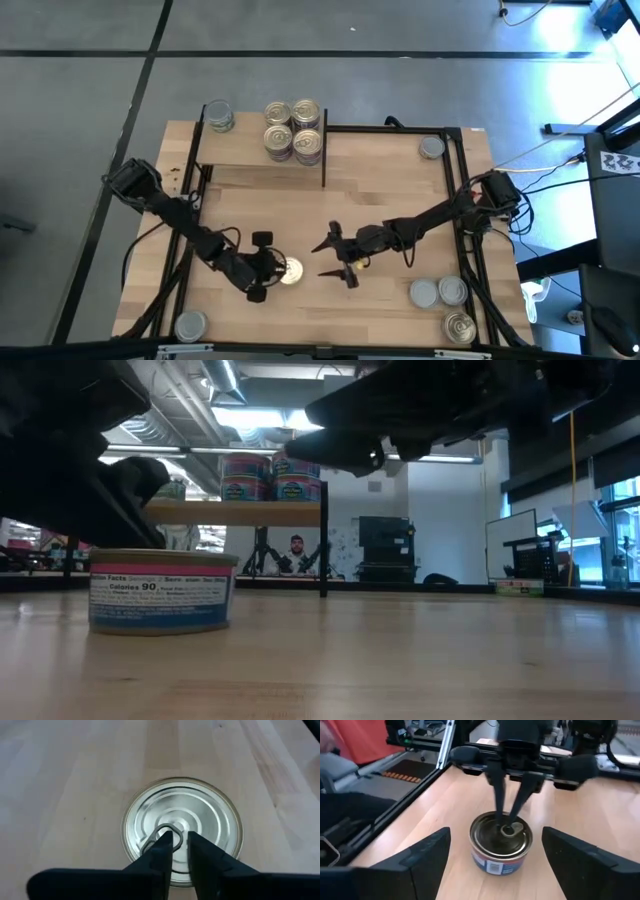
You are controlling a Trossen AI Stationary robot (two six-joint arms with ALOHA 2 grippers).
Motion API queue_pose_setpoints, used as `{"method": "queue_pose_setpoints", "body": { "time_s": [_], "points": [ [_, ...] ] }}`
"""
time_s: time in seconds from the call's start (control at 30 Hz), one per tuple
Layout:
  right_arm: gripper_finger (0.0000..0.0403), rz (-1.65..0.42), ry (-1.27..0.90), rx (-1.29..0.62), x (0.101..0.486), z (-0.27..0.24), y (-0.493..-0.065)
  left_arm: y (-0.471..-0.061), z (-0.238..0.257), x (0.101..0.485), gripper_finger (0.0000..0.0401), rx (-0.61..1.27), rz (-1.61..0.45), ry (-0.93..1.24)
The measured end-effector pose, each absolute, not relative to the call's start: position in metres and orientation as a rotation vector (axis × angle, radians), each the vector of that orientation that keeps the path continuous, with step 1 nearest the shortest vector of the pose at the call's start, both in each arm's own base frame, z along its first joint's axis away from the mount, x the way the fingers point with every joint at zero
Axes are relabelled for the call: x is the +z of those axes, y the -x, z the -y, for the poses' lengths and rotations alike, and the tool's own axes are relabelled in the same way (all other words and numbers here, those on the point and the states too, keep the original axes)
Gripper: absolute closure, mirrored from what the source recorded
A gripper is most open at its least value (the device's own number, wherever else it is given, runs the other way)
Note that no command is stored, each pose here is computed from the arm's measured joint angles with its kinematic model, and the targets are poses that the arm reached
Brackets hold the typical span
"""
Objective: Stack canned seafood by type on shelf
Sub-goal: Put the blue tuna can on the shelf
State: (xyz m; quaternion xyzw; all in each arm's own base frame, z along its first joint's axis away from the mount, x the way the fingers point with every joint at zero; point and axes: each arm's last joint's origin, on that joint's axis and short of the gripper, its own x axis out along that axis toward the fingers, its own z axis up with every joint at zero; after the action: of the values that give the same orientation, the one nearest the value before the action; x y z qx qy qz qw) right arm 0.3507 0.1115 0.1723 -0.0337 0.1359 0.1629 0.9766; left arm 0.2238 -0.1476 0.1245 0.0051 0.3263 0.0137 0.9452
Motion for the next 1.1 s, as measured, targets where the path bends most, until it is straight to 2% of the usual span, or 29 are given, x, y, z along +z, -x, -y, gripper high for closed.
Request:
{"method": "queue_pose_setpoints", "body": {
  "time_s": [0.37,0.9,1.1],
  "points": [
    [0.0091,-0.269,0.335,0.265,0.169,-0.124,-0.350,-0.196,0.118,0.098,0.0397,0.070,-0.522,0.207],
    [0.0091,-0.545,0.728,0.243,0.143,-0.141,-0.411,-0.191,0.110,0.095,0.0394,0.103,-0.484,0.249],
    [0.0091,-0.582,0.869,0.226,0.134,-0.143,-0.423,-0.190,0.109,0.094,0.0396,0.124,-0.477,0.241]
  ]
}}
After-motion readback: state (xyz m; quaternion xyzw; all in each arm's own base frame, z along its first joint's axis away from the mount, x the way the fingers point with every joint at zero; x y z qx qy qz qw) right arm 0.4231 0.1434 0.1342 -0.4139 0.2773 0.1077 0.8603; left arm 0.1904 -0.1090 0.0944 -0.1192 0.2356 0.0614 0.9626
